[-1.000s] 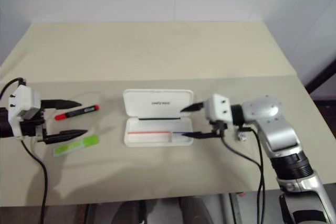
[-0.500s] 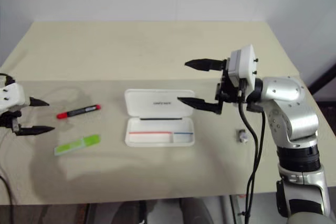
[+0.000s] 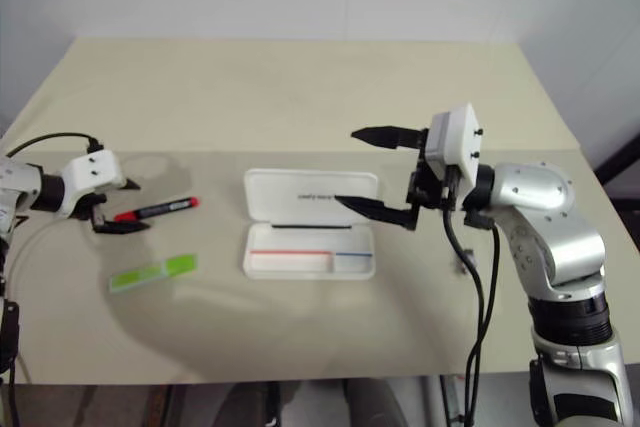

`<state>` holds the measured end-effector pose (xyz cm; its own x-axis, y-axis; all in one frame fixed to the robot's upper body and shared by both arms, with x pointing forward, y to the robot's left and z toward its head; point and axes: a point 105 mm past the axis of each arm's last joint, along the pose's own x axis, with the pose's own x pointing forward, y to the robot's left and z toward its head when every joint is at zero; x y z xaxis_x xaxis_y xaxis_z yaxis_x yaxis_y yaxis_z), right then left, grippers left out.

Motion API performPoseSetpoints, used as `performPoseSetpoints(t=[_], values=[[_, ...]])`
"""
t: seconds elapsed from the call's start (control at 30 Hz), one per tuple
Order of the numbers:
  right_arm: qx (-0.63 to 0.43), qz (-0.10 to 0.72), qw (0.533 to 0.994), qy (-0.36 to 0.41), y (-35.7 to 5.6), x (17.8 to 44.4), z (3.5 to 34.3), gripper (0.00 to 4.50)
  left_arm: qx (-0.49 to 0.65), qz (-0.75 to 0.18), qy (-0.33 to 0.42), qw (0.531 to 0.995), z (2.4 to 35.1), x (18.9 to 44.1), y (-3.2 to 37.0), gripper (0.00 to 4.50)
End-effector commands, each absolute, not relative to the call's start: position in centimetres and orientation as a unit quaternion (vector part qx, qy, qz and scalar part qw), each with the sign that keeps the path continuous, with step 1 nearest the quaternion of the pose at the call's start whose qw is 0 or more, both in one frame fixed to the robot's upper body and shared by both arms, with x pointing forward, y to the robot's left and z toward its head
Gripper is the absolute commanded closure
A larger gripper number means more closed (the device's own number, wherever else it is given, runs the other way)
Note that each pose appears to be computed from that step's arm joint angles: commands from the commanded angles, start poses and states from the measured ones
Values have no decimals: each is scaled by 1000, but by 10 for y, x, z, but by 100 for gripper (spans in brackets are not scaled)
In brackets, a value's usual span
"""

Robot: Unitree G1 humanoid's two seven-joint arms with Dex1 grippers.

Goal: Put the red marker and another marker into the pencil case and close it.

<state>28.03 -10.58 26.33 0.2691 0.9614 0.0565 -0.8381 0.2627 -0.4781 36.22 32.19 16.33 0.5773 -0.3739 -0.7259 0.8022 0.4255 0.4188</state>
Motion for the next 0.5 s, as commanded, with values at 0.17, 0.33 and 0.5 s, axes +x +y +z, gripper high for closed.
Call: performPoseSetpoints(t=[0.17, 0.33, 0.5], values=[[-196, 561, 781, -193, -115, 271, 279, 0, 399, -369, 278, 792, 160, 369, 317, 221], [-198, 560, 782, -191, -116, 270, 279, 0, 403, -370, 276, 790, 161, 369, 318, 376], [-200, 557, 783, -190, -117, 272, 278, 0, 435, -378, 265, 773, 167, 367, 318, 394]])
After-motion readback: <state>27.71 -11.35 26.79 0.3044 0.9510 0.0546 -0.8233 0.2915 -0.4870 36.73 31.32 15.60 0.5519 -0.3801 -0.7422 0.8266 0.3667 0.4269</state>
